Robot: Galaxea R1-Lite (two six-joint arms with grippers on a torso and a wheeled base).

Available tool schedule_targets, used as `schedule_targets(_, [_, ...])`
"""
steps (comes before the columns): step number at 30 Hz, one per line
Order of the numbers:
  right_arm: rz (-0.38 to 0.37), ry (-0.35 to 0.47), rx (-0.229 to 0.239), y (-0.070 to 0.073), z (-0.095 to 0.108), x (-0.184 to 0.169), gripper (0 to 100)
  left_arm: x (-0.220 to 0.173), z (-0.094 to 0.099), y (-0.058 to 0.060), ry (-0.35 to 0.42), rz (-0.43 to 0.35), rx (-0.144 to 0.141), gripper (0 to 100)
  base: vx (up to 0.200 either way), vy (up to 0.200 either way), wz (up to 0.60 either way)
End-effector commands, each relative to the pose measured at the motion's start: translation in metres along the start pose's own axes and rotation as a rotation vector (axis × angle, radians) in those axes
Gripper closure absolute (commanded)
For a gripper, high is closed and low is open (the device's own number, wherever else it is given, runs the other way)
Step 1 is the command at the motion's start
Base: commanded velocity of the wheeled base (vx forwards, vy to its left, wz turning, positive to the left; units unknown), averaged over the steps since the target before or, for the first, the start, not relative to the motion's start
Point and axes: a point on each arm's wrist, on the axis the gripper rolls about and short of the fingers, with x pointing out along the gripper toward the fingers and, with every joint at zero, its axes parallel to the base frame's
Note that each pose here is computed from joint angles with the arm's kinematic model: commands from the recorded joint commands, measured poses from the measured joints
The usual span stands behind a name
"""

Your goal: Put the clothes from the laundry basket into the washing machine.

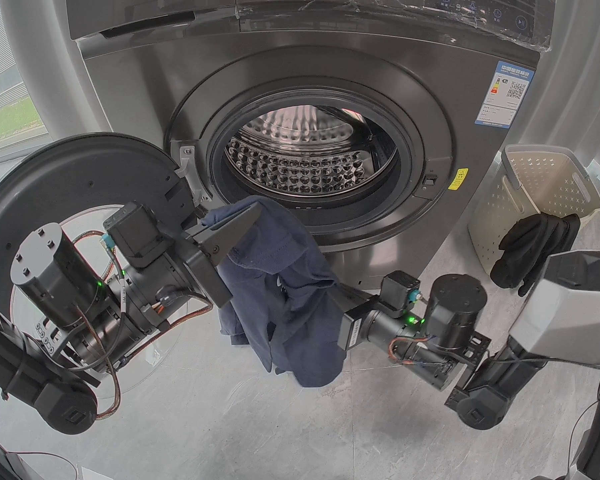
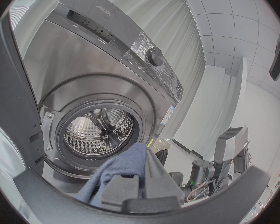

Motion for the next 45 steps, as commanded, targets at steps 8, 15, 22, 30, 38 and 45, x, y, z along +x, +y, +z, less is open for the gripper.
schedule_targets(8, [-0.085,-0.078,-0.026,-0.040,0.031,-0.008,100,-0.008,-0.004,-0.001,0.030,-0.002,-0.007,100,0.000,0.000,0.00])
schedule_targets(15, [-0.102,-0.140,-0.029,-0.054,0.033,0.018,100,-0.015,-0.012,-0.007,0.072,-0.030,-0.017,100,0.000,0.000,0.00])
schedule_targets(22, [-0.083,-0.156,-0.029,-0.050,0.025,0.038,0,-0.024,-0.013,-0.018,0.098,-0.097,-0.034,100,0.000,0.000,0.00])
schedule_targets(30, [-0.049,-0.044,-0.026,-0.038,-0.015,0.036,0,-0.015,-0.010,-0.015,0.070,-0.080,-0.028,100,0.000,0.000,0.00])
schedule_targets(38, [-0.030,0.028,-0.023,-0.027,-0.032,0.024,0,-0.008,-0.006,-0.012,0.037,-0.034,-0.022,100,0.000,0.000,0.00])
schedule_targets(45, [-0.008,0.074,-0.018,-0.019,-0.029,-0.004,0,-0.005,-0.004,-0.005,0.020,-0.006,-0.015,100,0.000,0.000,0.00])
